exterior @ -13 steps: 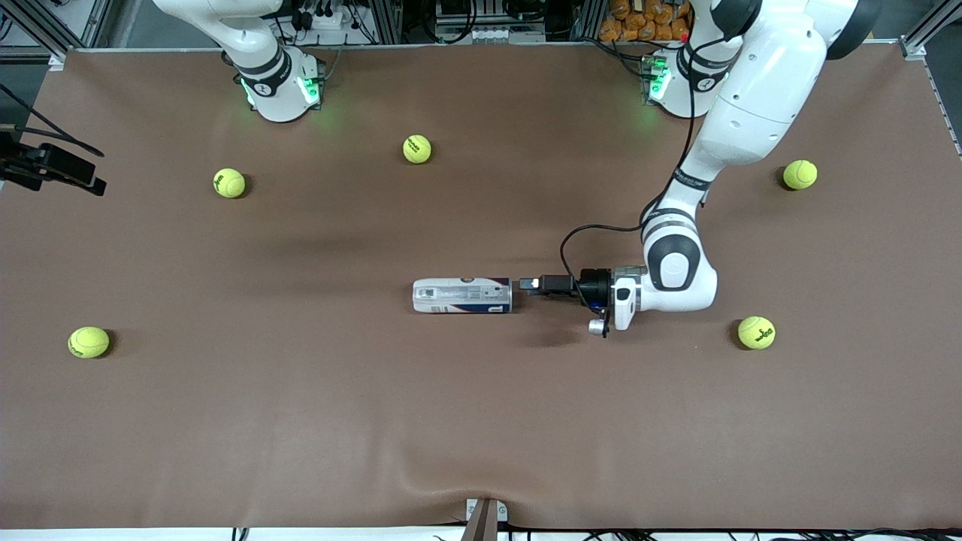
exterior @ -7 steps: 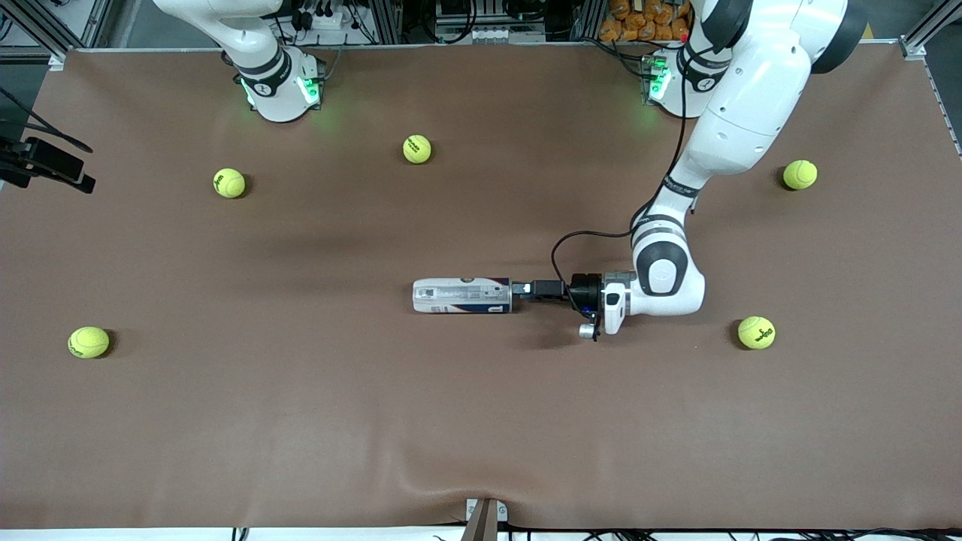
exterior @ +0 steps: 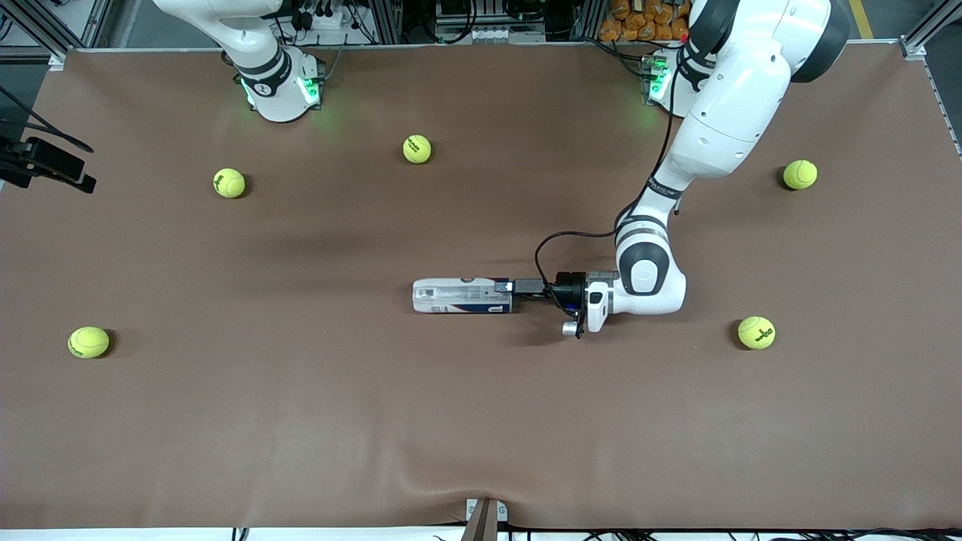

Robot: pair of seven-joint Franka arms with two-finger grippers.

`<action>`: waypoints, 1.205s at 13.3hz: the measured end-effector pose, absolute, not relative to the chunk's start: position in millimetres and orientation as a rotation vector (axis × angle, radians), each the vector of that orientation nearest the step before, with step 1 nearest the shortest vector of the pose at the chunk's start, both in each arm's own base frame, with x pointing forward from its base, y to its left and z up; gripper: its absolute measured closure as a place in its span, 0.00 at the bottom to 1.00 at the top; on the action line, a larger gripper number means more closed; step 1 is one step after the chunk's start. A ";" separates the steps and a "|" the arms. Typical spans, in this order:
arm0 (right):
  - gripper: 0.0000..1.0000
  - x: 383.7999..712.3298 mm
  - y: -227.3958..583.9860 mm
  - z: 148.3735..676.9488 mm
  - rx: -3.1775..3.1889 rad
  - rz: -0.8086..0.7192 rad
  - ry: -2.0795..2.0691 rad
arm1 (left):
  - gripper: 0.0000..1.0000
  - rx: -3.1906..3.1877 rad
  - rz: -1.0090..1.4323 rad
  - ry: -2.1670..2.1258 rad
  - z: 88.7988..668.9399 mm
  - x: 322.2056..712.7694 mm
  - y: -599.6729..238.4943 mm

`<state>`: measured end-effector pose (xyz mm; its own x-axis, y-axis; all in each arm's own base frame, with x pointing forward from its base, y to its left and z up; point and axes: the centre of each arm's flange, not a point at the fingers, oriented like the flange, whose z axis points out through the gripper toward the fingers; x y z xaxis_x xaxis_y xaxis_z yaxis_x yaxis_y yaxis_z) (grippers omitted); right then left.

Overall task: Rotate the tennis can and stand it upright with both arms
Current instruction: 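Lift the can with the left gripper and rotate it upright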

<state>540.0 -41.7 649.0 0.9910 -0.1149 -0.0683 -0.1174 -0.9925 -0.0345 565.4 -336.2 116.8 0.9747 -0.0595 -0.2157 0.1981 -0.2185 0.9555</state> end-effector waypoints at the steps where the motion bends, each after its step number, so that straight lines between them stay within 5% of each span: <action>1: 0.00 540.0 -41.7 649.0 -3.096 0.103 0.181 | 0.54 1.776 -0.232 0.097 117.4 566.1 -336.7; 5: 0.00 540.0 -41.6 649.0 -3.096 0.103 0.180 | 0.96 1.779 -0.194 0.067 118.9 570.8 -333.5; 9: 0.00 540.0 -41.6 649.0 -3.096 0.103 0.180 | 0.95 1.762 -0.187 0.069 141.8 588.6 -340.0; 16: 0.00 540.7 -41.3 649.6 -3.097 0.093 0.179 | 0.95 1.934 -0.317 0.042 263.4 626.8 -357.8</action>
